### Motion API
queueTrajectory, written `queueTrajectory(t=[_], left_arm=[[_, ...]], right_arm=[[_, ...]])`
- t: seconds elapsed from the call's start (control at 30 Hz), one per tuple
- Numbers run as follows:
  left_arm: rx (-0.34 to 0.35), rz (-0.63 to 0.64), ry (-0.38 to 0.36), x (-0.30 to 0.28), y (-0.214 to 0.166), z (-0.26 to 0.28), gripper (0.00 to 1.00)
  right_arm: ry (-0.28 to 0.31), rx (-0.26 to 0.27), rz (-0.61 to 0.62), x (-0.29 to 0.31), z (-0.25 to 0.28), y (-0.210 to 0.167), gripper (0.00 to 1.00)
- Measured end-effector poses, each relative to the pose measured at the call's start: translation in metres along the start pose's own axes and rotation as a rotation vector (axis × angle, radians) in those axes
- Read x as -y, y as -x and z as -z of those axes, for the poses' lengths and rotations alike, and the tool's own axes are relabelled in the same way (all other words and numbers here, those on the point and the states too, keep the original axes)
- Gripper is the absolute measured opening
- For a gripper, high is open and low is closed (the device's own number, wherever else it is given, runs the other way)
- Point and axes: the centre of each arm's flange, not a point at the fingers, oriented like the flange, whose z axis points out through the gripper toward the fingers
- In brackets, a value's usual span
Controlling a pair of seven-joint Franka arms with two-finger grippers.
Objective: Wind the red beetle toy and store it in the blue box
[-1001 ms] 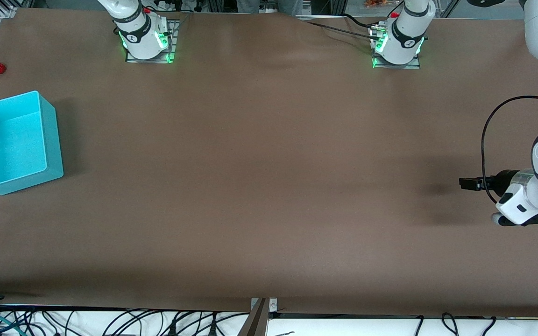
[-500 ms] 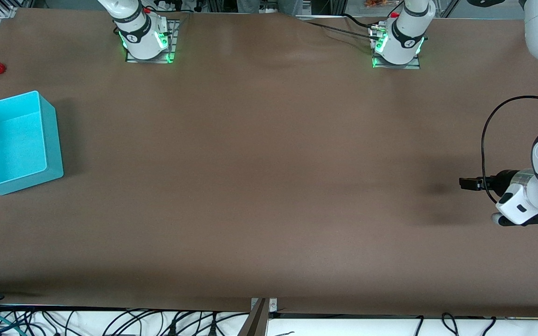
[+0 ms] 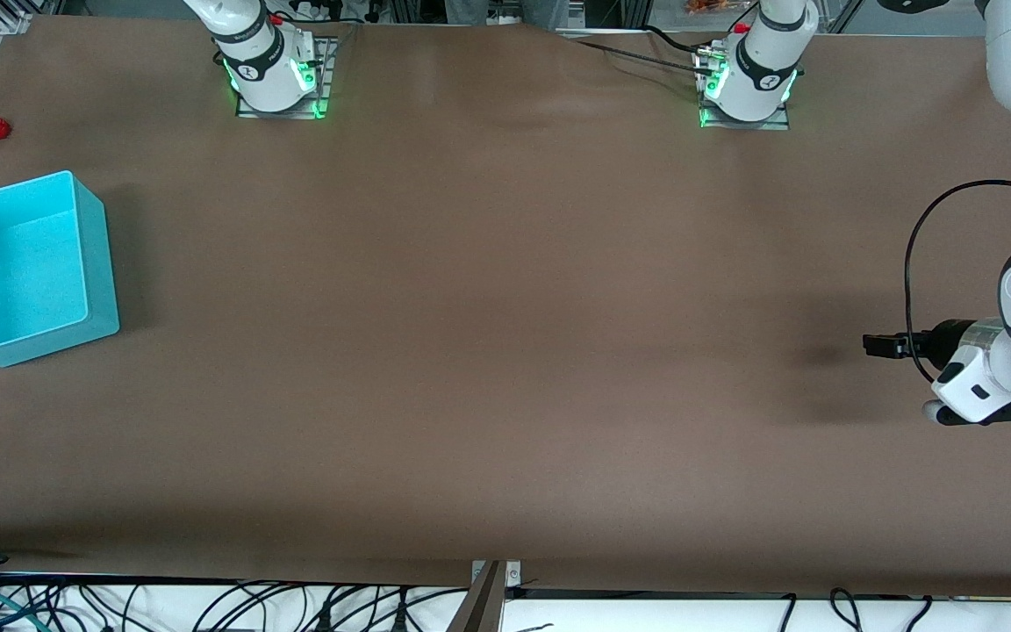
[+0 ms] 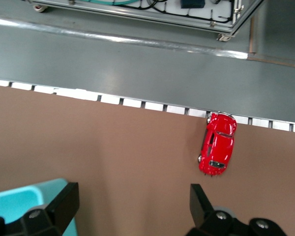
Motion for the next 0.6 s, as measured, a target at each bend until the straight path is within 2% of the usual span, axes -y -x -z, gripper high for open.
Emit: queueTrajectory(t=[0.27, 0.6], left_arm=[[0.001, 0.000, 0.000, 0.000, 0.000, -0.001, 1.00], [0.001, 0.000, 0.000, 0.000, 0.000, -0.001, 1.00]], right_arm=[[0.025, -0.067, -0.075, -0.007, -0.041, 0.001, 1.00], [0.010, -0.052, -0.158, -0.017, -0.063, 0.006, 1.00]])
